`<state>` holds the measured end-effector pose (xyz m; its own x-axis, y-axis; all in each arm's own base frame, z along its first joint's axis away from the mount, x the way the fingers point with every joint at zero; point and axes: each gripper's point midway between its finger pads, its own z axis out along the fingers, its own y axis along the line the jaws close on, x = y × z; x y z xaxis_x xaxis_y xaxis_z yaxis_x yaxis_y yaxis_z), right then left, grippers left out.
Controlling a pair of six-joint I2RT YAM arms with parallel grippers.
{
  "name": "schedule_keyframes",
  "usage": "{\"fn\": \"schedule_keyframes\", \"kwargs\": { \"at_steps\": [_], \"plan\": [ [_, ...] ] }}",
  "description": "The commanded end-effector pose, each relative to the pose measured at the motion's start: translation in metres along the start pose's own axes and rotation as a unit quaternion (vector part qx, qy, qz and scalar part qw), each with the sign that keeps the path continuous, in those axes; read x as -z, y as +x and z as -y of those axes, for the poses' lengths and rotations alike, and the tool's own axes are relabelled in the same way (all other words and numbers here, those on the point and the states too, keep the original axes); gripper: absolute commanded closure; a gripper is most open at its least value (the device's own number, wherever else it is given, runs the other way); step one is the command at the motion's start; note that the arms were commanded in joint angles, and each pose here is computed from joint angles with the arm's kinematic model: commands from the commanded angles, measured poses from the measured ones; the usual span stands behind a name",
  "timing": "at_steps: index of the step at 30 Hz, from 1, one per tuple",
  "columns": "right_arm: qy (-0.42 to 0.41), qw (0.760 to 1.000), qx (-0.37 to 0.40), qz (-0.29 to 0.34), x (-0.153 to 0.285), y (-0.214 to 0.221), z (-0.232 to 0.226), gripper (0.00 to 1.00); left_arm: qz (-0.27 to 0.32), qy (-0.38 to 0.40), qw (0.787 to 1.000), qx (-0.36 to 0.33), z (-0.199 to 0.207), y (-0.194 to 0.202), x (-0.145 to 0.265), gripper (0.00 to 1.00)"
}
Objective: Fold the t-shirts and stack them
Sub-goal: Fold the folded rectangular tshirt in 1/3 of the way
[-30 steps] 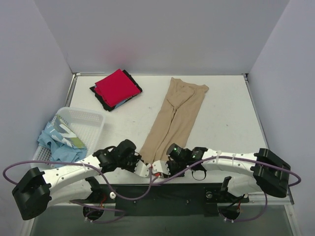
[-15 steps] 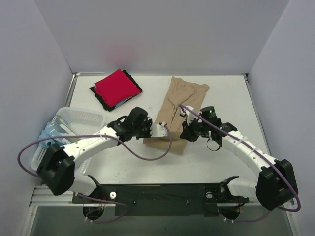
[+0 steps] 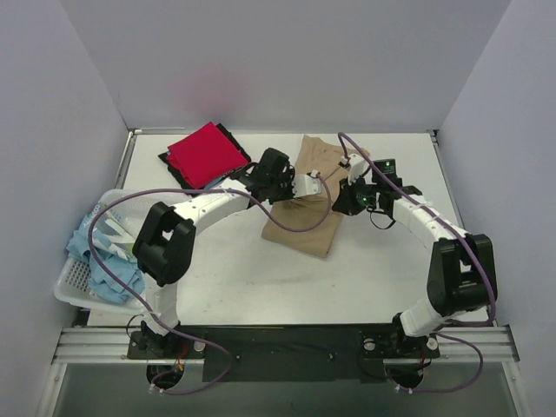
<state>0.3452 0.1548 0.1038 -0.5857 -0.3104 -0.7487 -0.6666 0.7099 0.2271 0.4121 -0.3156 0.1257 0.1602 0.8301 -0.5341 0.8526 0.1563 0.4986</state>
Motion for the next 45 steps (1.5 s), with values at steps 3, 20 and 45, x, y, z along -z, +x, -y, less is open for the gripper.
{"fn": "schedule_keyframes", "kwargs": {
  "at_steps": [3,20,45],
  "plan": [
    [0.009,1.000,0.011,0.026,-0.012,-0.030,0.034,1.00,0.003,-0.023,1.000,-0.001,-0.032,0.003,-0.023,1.00],
    [0.049,0.996,-0.057,-0.037,-0.028,-0.004,0.083,1.00,0.037,-0.051,0.998,0.021,-0.031,0.008,-0.063,0.98],
    [-0.049,0.951,0.305,-0.006,0.014,0.037,-0.018,0.50,0.126,0.129,0.980,-0.081,0.063,0.019,0.027,0.49]
  ]
}}
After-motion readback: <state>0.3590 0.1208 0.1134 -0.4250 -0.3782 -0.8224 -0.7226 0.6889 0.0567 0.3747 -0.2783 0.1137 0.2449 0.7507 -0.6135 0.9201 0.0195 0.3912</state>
